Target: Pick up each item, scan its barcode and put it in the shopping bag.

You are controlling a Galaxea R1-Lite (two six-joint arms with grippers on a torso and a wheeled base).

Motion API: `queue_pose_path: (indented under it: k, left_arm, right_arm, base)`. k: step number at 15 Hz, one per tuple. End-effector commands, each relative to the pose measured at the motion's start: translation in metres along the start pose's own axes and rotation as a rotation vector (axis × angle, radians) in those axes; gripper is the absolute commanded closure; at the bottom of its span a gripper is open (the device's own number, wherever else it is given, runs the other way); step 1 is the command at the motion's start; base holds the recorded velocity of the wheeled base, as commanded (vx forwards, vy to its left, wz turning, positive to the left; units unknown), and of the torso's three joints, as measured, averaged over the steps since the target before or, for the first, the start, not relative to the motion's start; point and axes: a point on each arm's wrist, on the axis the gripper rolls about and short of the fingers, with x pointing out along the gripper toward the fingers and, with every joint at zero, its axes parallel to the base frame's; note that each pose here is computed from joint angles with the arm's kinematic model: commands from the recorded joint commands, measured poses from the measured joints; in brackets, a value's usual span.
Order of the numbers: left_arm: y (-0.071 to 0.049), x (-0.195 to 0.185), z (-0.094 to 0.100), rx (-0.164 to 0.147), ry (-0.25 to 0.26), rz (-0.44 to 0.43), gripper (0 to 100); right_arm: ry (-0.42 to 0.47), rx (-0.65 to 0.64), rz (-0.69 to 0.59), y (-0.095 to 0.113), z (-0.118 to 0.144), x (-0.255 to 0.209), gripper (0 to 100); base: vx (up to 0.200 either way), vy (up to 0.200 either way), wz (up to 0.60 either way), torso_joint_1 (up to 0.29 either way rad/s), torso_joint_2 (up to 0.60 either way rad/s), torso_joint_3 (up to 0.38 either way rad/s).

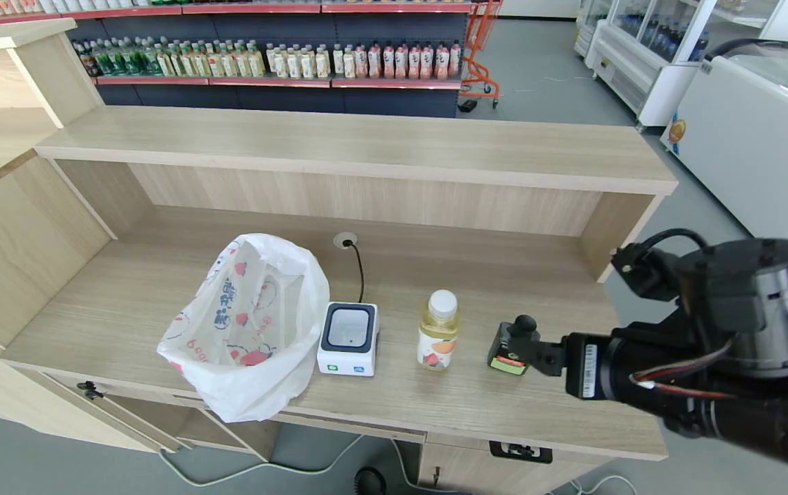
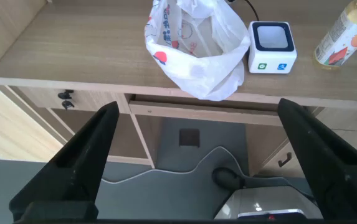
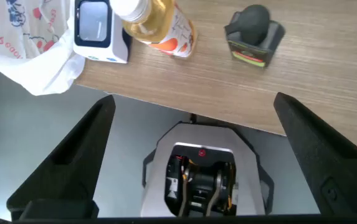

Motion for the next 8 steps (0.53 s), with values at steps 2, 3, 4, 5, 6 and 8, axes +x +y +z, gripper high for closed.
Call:
queue_pose_path:
  k: [2,3,4,5,6,8]
  left_arm:
    - [0.000,0.000,0.000,0.000,-0.001,0.000,0]
    - [0.000,0.000,0.000,0.000,-0.002,0.000,0]
    - [0.000,0.000,0.000,0.000,0.001,0.000,0]
    - [0.000,0.000,0.000,0.000,0.001,0.001,0]
    - [0.000,0.000,0.000,0.000,0.000,0.001,0]
    - [0.000,0.000,0.000,0.000,-0.001,0.000,0]
  right_arm:
    - [0.071,-0.055,0.016,0.016,-0.048,0.029,0]
    - [0.060,-0.061,-0.004,0.017,-0.051,0.035,0]
    - [0.051,-0.066,-0.036,0.017,-0.054,0.042,0]
    - [0.031,-0.061,-0.051,0.018,-0.057,0.049,0]
    - [0.014,-0.060,-0.062,0.020,-0.059,0.055,0]
    - [-0.035,-0.062,-0.043,0.024,-0.058,0.066,0]
  base:
    - [0.000,0.000,0.00,0.000,0.00,0.000]
    - [0.000,0.000,0.00,0.000,0.00,0.000]
    - [0.000,0.000,0.00,0.000,0.00,0.000]
    - [0.000,0.000,0.00,0.000,0.00,0.000]
    - [0.000,0.000,0.00,0.000,0.00,0.000]
    - [0.000,0.000,0.00,0.000,0.00,0.000]
